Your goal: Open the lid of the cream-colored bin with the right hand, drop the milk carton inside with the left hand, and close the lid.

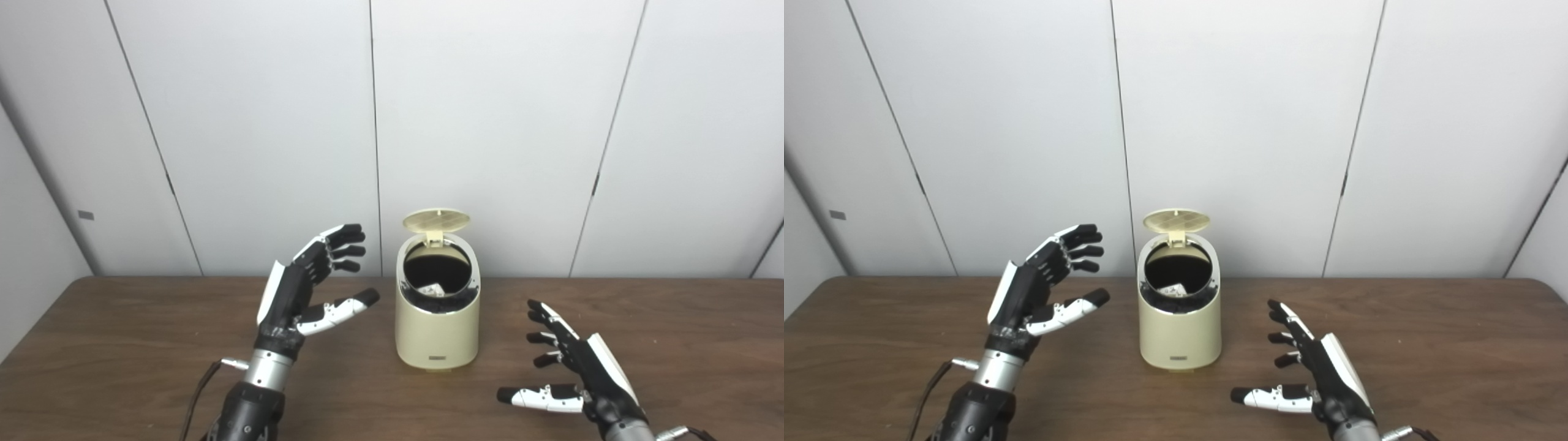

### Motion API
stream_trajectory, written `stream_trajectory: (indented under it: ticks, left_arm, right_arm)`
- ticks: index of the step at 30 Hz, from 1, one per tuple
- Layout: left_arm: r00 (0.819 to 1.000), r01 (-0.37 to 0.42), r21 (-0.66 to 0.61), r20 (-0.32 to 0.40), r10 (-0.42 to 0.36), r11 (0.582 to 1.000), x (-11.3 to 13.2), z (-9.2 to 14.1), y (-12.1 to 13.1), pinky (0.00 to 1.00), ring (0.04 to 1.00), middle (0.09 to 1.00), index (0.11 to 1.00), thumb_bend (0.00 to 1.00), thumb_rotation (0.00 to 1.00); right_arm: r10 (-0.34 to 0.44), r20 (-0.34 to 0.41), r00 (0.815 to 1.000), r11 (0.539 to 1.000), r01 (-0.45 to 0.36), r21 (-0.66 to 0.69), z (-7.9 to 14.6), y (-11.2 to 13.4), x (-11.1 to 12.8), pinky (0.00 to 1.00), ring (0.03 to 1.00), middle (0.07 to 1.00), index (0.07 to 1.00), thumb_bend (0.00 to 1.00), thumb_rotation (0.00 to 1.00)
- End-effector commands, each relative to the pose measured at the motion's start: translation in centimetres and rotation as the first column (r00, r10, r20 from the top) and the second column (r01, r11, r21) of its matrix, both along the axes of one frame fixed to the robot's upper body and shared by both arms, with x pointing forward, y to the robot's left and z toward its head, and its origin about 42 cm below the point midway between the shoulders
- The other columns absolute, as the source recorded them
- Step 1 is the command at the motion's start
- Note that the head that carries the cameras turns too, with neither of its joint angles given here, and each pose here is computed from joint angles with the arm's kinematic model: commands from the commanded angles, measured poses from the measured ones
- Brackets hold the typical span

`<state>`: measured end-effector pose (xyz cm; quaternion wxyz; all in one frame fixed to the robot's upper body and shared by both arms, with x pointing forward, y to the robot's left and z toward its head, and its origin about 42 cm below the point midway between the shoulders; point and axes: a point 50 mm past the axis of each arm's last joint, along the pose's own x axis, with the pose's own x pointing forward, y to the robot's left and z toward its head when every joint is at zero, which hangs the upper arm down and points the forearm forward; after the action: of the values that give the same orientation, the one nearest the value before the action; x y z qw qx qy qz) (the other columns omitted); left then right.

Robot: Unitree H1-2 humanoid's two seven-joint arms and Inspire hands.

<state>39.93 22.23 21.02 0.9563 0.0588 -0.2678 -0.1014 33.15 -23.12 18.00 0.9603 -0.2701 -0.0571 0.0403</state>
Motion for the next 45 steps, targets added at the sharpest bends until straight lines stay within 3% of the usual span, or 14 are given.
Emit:
stream_trajectory:
  ticks: [1, 6, 12, 15, 18, 21, 29, 33, 37, 40, 45]
  left_arm:
    - [1.0, 0.016, 0.005, 0.019, -0.016, 1.0, 0.0, 1.8, 0.5, 0.61, 0.708, 0.767, 0.793, 0.75, 0.14]
    - [0.997, -0.023, 0.041, -0.075, 0.026, 0.999, -0.7, 0.8, 2.5, 0.59, 0.694, 0.762, 0.793, 0.76, 0.16]
    - [0.989, -0.053, 0.093, -0.134, 0.065, 0.994, -1.6, -0.4, 3.4, 0.58, 0.674, 0.753, 0.781, 0.74, 0.17]
    - [0.983, -0.06, 0.107, -0.165, 0.078, 0.992, -2.1, -1.7, 3.6, 0.57, 0.658, 0.735, 0.751, 0.72, 0.16]
    - [0.976, -0.052, 0.11, -0.207, 0.074, 0.993, -2.5, -3.2, 3.8, 0.55, 0.629, 0.719, 0.737, 0.69, 0.09]
    - [0.967, -0.039, 0.108, -0.245, 0.064, 0.993, -3.0, -4.8, 3.8, 0.55, 0.618, 0.705, 0.731, 0.71, 0.09]
    - [0.956, -0.055, 0.11, -0.28, 0.084, 0.992, -3.9, -7.3, 3.5, 0.57, 0.628, 0.712, 0.756, 0.7, 0.08]
    - [0.956, -0.054, 0.127, -0.279, 0.088, 0.99, -4.2, -8.0, 3.5, 0.56, 0.623, 0.702, 0.726, 0.7, 0.13]
    - [0.952, -0.054, 0.128, -0.292, 0.09, 0.99, -4.4, -8.5, 3.2, 0.57, 0.619, 0.695, 0.712, 0.71, 0.14]
    - [0.95, -0.054, 0.127, -0.299, 0.09, 0.99, -4.6, -8.9, 3.2, 0.57, 0.621, 0.695, 0.715, 0.7, 0.13]
    - [0.948, -0.054, 0.12, -0.305, 0.088, 0.991, -4.5, -9.3, 3.2, 0.58, 0.624, 0.695, 0.715, 0.71, 0.12]
  right_arm:
    - [0.017, 0.088, 0.996, 1.0, -0.018, 0.006, 2.2, 0.1, 0.6, 0.64, 0.813, 0.908, 0.919, 0.79, 0.2]
    - [0.021, 0.104, 0.994, 1.0, -0.022, 0.009, 2.6, 0.1, 0.5, 0.63, 0.804, 0.906, 0.915, 0.78, 0.17]
    - [0.031, 0.139, 0.99, 0.999, -0.035, 0.028, 2.7, -0.2, 0.7, 0.57, 0.797, 0.906, 0.912, 0.78, 0.15]
    - [0.035, 0.159, 0.987, 0.999, -0.04, 0.027, 2.9, -0.2, 1.0, 0.57, 0.792, 0.899, 0.911, 0.78, 0.18]
    - [0.038, 0.175, 0.984, 0.999, -0.044, 0.026, 3.4, 0.0, 1.4, 0.59, 0.793, 0.895, 0.912, 0.8, 0.2]
    - [0.044, 0.189, 0.981, 0.999, -0.047, 0.014, 4.1, 0.2, 1.8, 0.63, 0.794, 0.888, 0.912, 0.82, 0.26]
    - [0.06, 0.253, 0.966, 0.998, -0.051, -0.04, 7.3, 0.6, 3.7, 0.71, 0.839, 0.895, 0.9, 0.83, 0.29]
    - [0.069, 0.278, 0.958, 0.997, -0.054, -0.06, 9.5, 0.9, 5.0, 0.71, 0.859, 0.936, 0.902, 0.84, 0.29]
    - [0.119, 0.319, 0.94, 0.991, -0.095, -0.089, 11.7, 1.2, 6.5, 0.74, 0.896, 0.951, 0.899, 0.87, 0.29]
    - [0.153, 0.315, 0.937, 0.984, -0.115, -0.138, 14.0, 1.7, 7.5, 0.81, 0.916, 0.95, 0.915, 0.88, 0.34]
    - [0.181, 0.295, 0.938, 0.968, -0.117, -0.222, 17.1, 2.7, 8.9, 0.71, 0.898, 0.97, 0.955, 0.95, 0.37]
